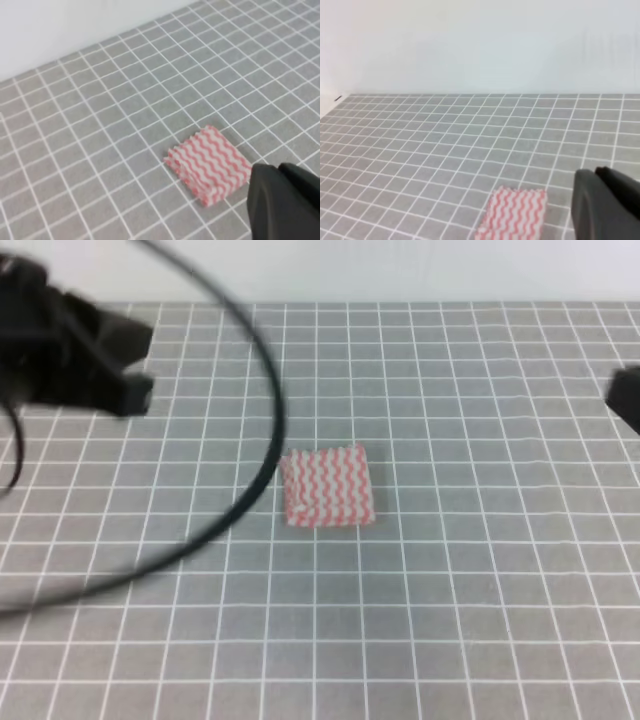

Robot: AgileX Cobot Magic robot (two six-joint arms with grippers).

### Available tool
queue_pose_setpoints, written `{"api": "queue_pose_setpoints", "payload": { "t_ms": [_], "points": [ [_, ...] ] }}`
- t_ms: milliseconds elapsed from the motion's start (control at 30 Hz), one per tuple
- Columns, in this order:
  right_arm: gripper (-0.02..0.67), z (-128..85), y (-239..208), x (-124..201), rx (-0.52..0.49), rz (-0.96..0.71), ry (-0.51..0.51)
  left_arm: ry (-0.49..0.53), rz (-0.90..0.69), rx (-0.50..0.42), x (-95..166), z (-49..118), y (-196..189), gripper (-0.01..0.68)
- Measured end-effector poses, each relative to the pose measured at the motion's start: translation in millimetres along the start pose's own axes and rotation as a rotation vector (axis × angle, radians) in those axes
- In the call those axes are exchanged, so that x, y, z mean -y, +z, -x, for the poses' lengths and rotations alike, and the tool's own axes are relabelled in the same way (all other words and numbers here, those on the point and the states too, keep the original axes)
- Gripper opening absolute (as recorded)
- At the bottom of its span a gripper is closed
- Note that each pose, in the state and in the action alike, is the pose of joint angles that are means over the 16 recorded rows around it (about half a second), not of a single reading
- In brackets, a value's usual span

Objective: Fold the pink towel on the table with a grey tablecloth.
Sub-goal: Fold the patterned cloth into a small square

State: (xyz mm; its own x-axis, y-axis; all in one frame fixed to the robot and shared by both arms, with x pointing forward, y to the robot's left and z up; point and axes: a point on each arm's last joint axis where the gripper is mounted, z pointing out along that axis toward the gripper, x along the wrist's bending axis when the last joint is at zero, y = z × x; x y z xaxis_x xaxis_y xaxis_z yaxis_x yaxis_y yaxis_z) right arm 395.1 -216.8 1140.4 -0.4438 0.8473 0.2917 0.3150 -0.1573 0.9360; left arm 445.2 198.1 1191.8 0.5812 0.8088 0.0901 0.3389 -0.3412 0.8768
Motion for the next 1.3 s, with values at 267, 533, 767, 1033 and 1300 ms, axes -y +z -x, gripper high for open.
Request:
{"api": "queue_pose_setpoints", "payload": {
  "t_ms": [267, 533, 767, 1033, 1300],
  "points": [
    [-0.016, 3, -43, 29, -0.018, 0.054, -0.009, -0.064, 0.058, -0.088, 51, 9.1, -46, -0.002],
    [-0.016, 2, -70, 44, -0.048, 0.094, -0.024, -0.148, 0.091, -0.163, 99, 17.0, -85, -0.002],
    [-0.016, 1, -79, 46, -0.058, 0.12, -0.036, -0.211, 0.062, -0.183, 128, 22.8, -104, -0.002],
    [-0.016, 1, -80, 46, -0.056, 0.121, -0.044, -0.239, -0.049, -0.173, 146, 27.0, -109, -0.002],
    [-0.016, 1, -80, 47, -0.059, 0.107, -0.047, -0.243, -0.121, -0.168, 153, 28.6, -110, -0.002]
  ]
}}
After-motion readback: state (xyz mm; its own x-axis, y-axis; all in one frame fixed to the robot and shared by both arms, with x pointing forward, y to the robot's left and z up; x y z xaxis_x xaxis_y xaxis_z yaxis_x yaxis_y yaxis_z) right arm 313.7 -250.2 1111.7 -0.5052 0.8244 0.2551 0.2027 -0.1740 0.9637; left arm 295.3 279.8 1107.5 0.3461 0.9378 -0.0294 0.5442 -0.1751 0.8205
